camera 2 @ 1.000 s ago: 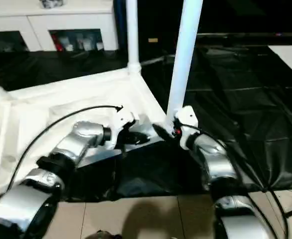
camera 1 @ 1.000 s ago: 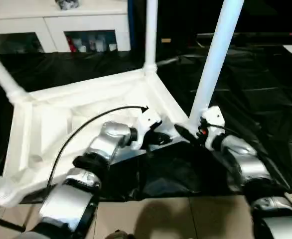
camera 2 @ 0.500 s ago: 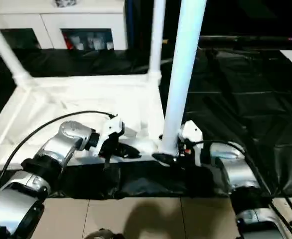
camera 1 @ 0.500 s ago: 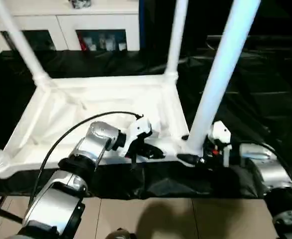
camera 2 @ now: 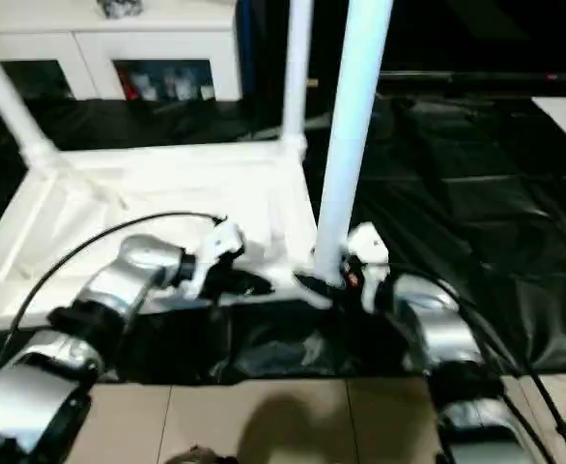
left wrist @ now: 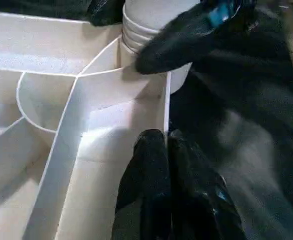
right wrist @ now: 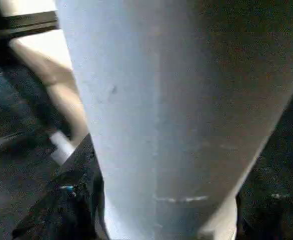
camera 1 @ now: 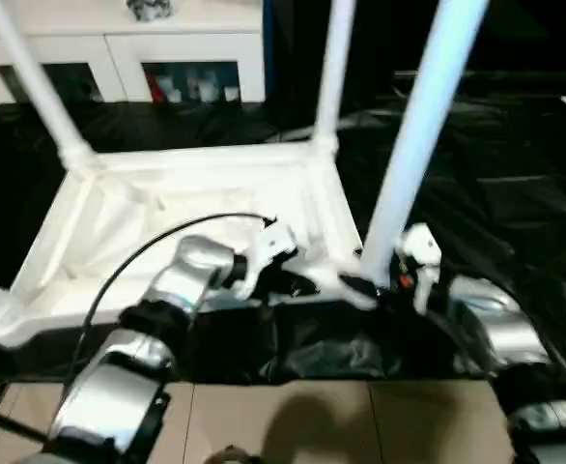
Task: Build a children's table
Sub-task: Rotate leg to tighten
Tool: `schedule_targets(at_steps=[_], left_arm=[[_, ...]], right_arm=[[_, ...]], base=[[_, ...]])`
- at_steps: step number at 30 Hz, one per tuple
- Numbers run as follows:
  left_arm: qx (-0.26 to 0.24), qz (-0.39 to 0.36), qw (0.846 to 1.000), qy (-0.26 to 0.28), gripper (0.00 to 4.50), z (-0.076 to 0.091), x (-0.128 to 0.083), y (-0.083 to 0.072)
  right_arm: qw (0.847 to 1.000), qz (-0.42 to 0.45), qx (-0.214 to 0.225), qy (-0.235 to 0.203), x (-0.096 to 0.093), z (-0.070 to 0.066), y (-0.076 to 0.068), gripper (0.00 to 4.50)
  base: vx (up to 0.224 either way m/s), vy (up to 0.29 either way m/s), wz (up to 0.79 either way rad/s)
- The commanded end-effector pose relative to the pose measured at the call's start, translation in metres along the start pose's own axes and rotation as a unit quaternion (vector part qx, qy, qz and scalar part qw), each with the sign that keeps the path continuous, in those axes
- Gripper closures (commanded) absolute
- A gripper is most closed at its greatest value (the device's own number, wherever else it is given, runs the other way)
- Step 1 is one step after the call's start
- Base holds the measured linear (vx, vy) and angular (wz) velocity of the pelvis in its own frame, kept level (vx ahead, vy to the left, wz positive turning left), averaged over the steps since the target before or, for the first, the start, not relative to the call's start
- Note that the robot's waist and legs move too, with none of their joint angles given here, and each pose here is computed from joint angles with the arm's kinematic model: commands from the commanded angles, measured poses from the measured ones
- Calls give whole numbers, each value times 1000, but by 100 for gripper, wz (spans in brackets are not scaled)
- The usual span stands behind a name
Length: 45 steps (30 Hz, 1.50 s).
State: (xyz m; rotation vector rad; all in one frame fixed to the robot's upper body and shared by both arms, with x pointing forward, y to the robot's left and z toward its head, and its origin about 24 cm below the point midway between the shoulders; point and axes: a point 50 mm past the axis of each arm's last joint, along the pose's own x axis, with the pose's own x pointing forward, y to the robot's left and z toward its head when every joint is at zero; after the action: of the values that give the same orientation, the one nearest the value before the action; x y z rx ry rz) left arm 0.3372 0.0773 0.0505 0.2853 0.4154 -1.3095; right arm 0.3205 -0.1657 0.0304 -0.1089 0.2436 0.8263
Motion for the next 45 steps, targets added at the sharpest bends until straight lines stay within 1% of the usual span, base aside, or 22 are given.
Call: schedule_targets(at_steps=[1,2,5,7,8,9,11,13,15,18,22,23,24,25,31,33,34,35,37,40,43,45], left_arm=[[17,19,999,-35,450,30,25,-4],[15,24,999,-36,450,31,26,-4],[-3,71,997,-41,450,38,41,-5],[-3,76,996,-41,450,39,43,-6],[1,77,996,-44,450,42,48,-8],[3,76,996,-49,450,43,49,-9],[5,74,996,-52,450,44,49,-9],[7,68,996,-57,450,45,49,-9],[16,50,997,-59,450,44,47,-11],[19,36,997,-58,450,41,43,-11],[28,-9,998,-50,450,33,31,-11],[28,-9,998,-50,450,33,31,-11],[30,-24,998,-45,450,30,27,-11],[32,-29,998,-43,450,29,25,-11],[39,-86,995,-39,450,24,12,-13],[43,-106,993,-36,450,23,7,-13],[44,-110,992,-35,450,22,6,-13],[44,-111,992,-34,450,22,5,-13],[47,-131,990,-25,450,19,-1,-13],[45,-145,988,-15,450,16,-6,-13],[41,-157,987,-9,450,14,-9,-13],[41,-160,986,-8,450,14,-10,-14]], right_arm=[[998,-26,33,45,24,-18,18,179],[998,-35,36,45,25,-18,17,179],[990,-119,57,55,40,-18,18,180],[989,-127,58,56,43,-17,19,180],[991,-113,56,41,49,-13,25,180],[994,-92,35,37,52,-11,29,145],[996,-79,25,37,53,-11,31,110],[997,-66,33,36,53,-11,32,101],[997,-70,24,35,50,-10,29,75],[997,-65,6,33,47,-8,25,55],[999,24,-31,11,31,-3,22,55],[999,24,-31,11,31,-3,22,55],[997,61,-37,6,23,-2,22,55],[997,69,-38,6,22,-3,22,55],[986,158,-44,20,2,-6,25,55],[979,197,-46,32,-6,-8,28,55],[977,204,-47,34,-7,-9,28,81],[977,207,-47,35,-8,-9,28,89],[965,252,-48,53,-18,-12,32,94],[955,285,-45,71,-25,-14,35,130],[950,300,-42,78,-28,-15,37,141],[949,304,-40,78,-29,-15,38,167]], base=[[0,0,0],[0,0,0],[0,0,0],[0,0,0],[0,0,0],[0,0,0],[0,0,0],[0,0,0],[0,0,0],[0,0,0],[0,0,0],[0,0,0],[0,0,0],[0,0,0],[0,0,0],[0,0,0],[0,0,0],[0,0,0],[0,0,0],[0,0,0],[0,0,0],[0,0,0]])
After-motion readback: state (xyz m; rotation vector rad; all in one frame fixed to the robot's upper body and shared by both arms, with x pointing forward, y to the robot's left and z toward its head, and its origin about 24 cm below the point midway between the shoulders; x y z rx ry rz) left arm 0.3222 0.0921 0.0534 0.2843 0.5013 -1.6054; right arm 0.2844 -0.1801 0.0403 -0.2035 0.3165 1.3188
